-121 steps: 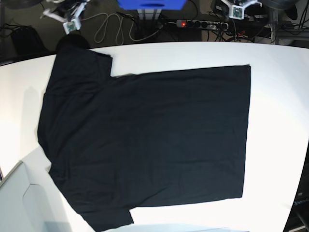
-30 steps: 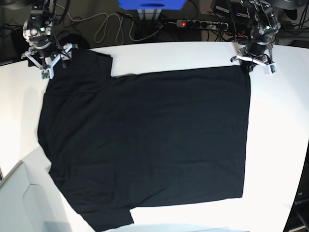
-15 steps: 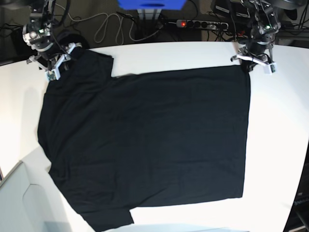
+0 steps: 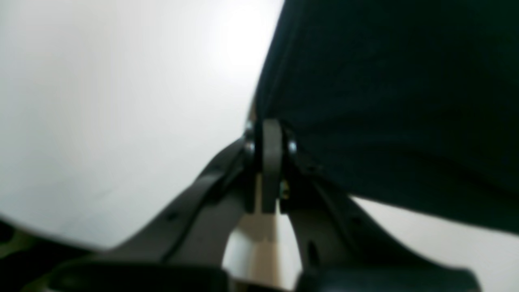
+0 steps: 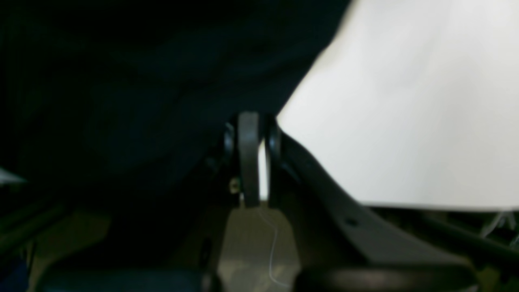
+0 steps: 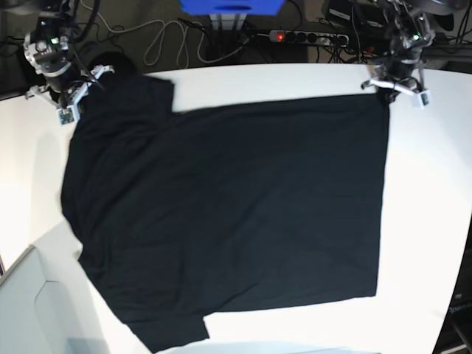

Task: Fold the T-shirt properly
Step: 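Close both grippers on the shoulder corners of the shirt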

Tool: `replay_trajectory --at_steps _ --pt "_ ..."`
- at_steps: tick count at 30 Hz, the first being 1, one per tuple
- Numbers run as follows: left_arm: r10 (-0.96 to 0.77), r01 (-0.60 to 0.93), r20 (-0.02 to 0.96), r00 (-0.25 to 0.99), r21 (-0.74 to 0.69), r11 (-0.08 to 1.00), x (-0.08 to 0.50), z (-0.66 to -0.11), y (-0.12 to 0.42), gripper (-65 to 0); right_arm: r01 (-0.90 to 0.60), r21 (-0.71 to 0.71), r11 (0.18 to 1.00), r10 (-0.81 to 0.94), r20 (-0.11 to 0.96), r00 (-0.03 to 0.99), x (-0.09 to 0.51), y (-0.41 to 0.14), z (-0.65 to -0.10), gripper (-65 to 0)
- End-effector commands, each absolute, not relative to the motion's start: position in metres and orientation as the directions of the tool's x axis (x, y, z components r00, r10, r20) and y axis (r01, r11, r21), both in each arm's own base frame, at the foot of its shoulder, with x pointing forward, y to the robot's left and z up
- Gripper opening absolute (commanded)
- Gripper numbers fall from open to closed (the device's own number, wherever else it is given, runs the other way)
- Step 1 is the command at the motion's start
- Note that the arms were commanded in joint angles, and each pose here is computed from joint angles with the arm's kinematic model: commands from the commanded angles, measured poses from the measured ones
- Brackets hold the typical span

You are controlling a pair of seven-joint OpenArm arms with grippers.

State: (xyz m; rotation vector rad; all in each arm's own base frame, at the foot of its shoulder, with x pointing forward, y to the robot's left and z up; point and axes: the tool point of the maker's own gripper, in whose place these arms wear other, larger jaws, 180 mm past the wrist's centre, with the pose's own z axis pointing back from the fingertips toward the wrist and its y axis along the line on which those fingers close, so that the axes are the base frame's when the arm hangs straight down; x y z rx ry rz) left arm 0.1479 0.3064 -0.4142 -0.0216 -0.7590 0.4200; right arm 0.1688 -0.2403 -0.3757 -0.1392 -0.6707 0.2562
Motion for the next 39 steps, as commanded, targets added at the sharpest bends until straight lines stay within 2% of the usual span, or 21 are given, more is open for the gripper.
replay_trajectory --at_steps 1,4,8,10,11,16,19,21,26,34,39 --pt "0.356 -0.348 0.694 0.626 -0.159 0.924 0.154 -0.402 0.311 -65.0 -0.208 -0.225 0.952 0.304 0.620 0.723 0.172 -0.239 -0.363 -64.8" --pt "0.347 -0.344 0.706 0.618 -0.154 0.926 0.156 -0.397 0.312 -65.0 -0.215 -0.231 0.949 0.314 0.625 0.714 0.172 -0.236 -0.358 -64.8" --pt "0.347 -0.343 0.707 0.616 -0.156 0.927 0.157 -0.397 0.312 -65.0 -0.190 -0.218 0.957 0.282 0.565 0.775 0.164 -0.238 -0.368 -64.8" --pt "0.348 -0.343 0.707 0.616 -0.156 0.926 0.158 -0.397 0.312 -65.0 -0.167 -0.208 0.964 0.255 0.538 0.803 0.159 -0.240 -0.372 -62.4" --pt "0.348 -0.344 0.706 0.617 -0.157 0.926 0.157 -0.397 0.312 -65.0 -0.158 -0.203 0.966 0.244 0.535 0.809 0.159 -0.239 -0.373 -59.4" --pt "0.352 -0.347 0.703 0.619 -0.157 0.925 0.156 -0.399 0.312 -65.0 -0.156 -0.183 0.971 0.230 0.523 0.821 0.157 -0.233 -0.378 -35.9" --pt "0.352 -0.346 0.703 0.618 -0.158 0.925 0.157 -0.399 0.312 -65.0 -0.196 -0.158 0.968 0.250 0.517 0.819 0.155 -0.226 -0.381 -29.5" --pt "0.351 -0.345 0.703 0.618 -0.159 0.925 0.157 -0.399 0.311 -65.0 -0.241 -0.100 0.965 0.258 0.509 0.821 0.150 -0.217 -0.391 -28.1" --pt "0.352 -0.346 0.702 0.619 -0.159 0.925 0.157 -0.399 0.312 -65.0 -0.214 -0.013 0.977 0.193 0.484 0.854 0.148 -0.216 -0.416 -28.0" --pt "0.348 -0.346 0.701 0.623 -0.152 0.926 0.156 -0.400 0.312 -65.0 -0.203 0.005 0.979 0.176 0.476 0.862 0.148 -0.215 -0.423 -27.6" --pt "0.348 -0.346 0.701 0.623 -0.152 0.926 0.156 -0.400 0.312 -65.0 -0.181 0.040 0.983 0.146 0.433 0.890 0.139 -0.216 -0.441 -27.9"
